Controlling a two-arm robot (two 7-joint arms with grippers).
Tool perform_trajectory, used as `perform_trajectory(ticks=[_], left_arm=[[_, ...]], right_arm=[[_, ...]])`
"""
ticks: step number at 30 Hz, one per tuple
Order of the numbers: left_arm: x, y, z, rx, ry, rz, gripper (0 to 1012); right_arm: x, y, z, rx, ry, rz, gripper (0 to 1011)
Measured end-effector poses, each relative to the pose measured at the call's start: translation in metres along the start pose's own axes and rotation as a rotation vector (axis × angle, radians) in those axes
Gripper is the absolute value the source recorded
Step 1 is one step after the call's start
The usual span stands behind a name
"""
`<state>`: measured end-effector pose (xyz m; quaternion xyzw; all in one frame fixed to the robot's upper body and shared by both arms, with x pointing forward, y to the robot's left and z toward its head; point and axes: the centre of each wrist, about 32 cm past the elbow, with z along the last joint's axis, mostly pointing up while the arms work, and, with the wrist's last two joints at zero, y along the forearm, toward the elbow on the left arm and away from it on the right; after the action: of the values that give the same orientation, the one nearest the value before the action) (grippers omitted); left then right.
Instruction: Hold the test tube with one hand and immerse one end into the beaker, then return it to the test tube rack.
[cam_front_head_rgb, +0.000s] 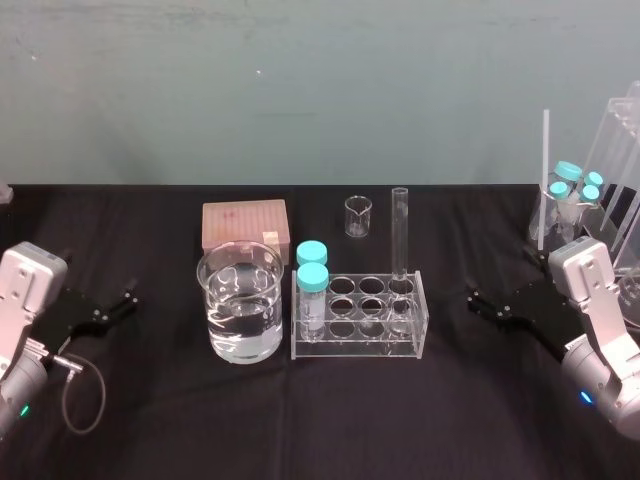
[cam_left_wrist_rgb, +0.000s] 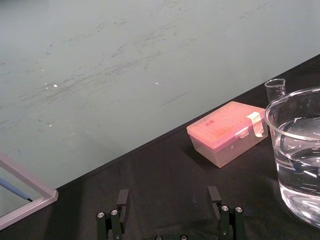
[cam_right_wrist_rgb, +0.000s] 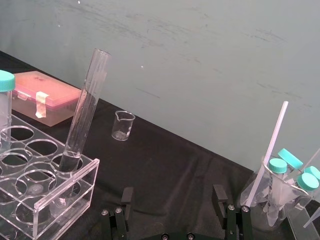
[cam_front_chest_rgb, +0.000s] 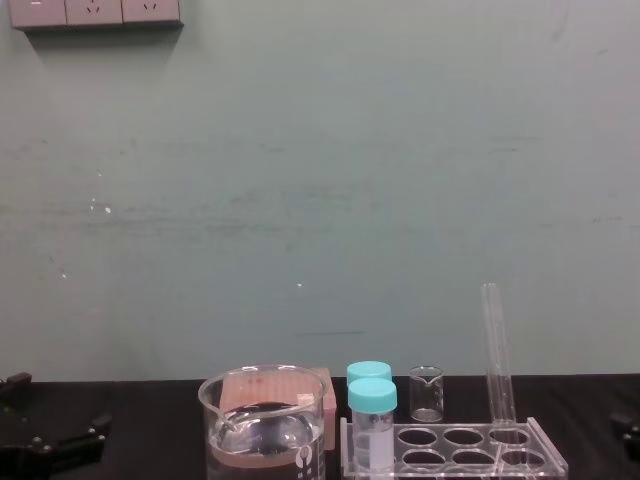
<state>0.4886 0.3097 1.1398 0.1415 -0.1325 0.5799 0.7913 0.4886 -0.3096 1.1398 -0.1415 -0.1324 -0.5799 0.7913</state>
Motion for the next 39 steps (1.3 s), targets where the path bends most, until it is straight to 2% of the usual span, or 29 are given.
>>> perform_trajectory(ticks=[14, 17, 18, 21, 23, 24, 27, 28, 29, 32, 39], left_arm=[[0.0, 0.0, 0.0, 0.0, 0.0, 0.0, 1000], [0.0, 0.0, 0.0, 0.0, 0.0, 0.0, 1000], [0.0, 0.0, 0.0, 0.0, 0.0, 0.0, 1000], [0.0, 0.0, 0.0, 0.0, 0.0, 0.0, 1000], [0.0, 0.0, 0.0, 0.0, 0.0, 0.0, 1000], [0.0, 0.0, 0.0, 0.0, 0.0, 0.0, 1000], [0.0, 0.0, 0.0, 0.0, 0.0, 0.0, 1000], [0.0, 0.0, 0.0, 0.0, 0.0, 0.0, 1000], [0.0, 0.0, 0.0, 0.0, 0.0, 0.0, 1000], [0.0, 0.0, 0.0, 0.0, 0.0, 0.0, 1000], [0.0, 0.0, 0.0, 0.0, 0.0, 0.0, 1000]], right_arm=[[0.0002, 0.0, 0.0, 0.001, 0.002, 0.0, 1000], [0.003, -0.001, 0.002, 0.015, 0.049, 0.005, 1000], [0.005, -0.001, 0.004, 0.025, 0.093, 0.007, 1000], [0.0077, -0.001, 0.007, 0.041, 0.165, 0.013, 1000], [0.0125, -0.001, 0.014, 0.063, 0.264, 0.031, 1000], [0.0125, -0.001, 0.014, 0.063, 0.264, 0.031, 1000], [0.0171, 0.0, 0.024, 0.083, 0.367, 0.078, 1000], [0.0171, 0.0, 0.024, 0.083, 0.367, 0.078, 1000], [0.0185, 0.001, 0.028, 0.087, 0.399, 0.106, 1000], [0.0198, 0.004, 0.035, 0.095, 0.438, 0.161, 1000], [0.0175, 0.018, 0.047, 0.092, 0.468, 0.272, 1000]])
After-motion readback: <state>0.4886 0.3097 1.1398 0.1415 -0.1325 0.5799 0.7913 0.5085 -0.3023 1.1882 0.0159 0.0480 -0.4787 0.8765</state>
